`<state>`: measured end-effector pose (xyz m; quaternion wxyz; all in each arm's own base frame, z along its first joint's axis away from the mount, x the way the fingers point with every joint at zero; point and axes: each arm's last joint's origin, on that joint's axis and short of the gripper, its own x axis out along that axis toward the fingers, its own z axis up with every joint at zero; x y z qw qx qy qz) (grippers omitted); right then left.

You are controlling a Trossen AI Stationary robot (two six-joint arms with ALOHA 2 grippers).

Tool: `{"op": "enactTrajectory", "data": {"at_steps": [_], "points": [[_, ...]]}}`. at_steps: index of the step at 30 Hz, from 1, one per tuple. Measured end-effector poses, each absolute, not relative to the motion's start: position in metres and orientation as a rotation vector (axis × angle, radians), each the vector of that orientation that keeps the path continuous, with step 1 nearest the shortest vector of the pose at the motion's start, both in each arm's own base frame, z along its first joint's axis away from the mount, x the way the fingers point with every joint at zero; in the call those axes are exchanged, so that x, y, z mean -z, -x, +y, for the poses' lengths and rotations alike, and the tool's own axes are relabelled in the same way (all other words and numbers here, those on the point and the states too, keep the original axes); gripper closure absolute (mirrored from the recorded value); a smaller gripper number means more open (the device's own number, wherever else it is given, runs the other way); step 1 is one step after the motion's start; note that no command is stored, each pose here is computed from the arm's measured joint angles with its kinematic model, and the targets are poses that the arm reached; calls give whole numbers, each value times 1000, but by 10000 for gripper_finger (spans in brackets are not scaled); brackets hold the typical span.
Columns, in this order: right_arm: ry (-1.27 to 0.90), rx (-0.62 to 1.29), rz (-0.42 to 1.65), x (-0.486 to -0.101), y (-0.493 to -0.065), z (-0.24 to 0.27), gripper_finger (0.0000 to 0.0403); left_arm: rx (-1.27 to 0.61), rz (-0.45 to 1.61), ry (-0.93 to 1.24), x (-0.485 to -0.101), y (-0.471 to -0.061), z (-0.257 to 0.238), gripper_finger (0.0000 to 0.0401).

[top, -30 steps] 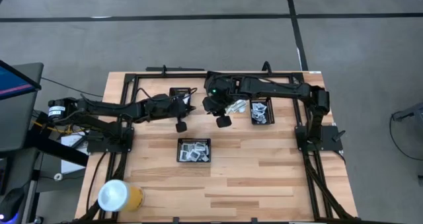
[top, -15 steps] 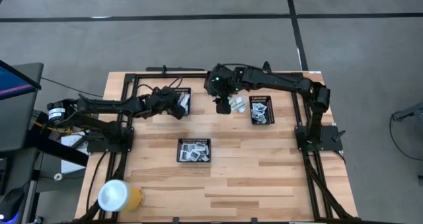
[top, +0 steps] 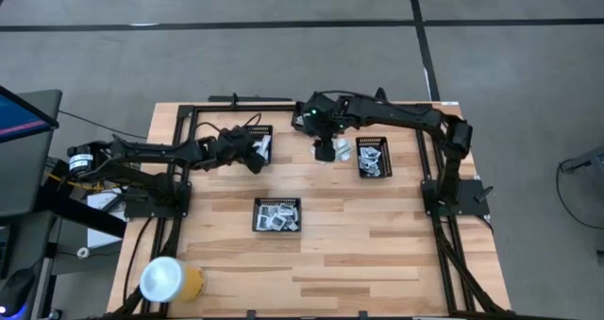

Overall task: Pick & Place First Aid Supplies
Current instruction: Put the green bandage into the left black bin

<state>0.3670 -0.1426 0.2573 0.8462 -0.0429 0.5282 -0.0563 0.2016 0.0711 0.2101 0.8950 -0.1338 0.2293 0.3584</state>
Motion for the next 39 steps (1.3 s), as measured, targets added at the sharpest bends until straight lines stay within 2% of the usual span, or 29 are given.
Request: {"op": "enactTrajectory", "data": {"at_steps": [7, 14, 32, 39], "points": [[66, 85, 1215, -207, -352, -135, 234, -710, 472, 270, -211, -204, 65, 292], [107, 15, 1191, -177, -351, -117, 247, -690, 470, 265, -211, -206, 61, 293], [194, -22, 1168, -147, -338, -117, 264, -688, 458, 266, -212, -206, 60, 295], [228, -24, 1137, -146, -339, -120, 266, -687, 453, 267, -212, -207, 61, 294]]}}
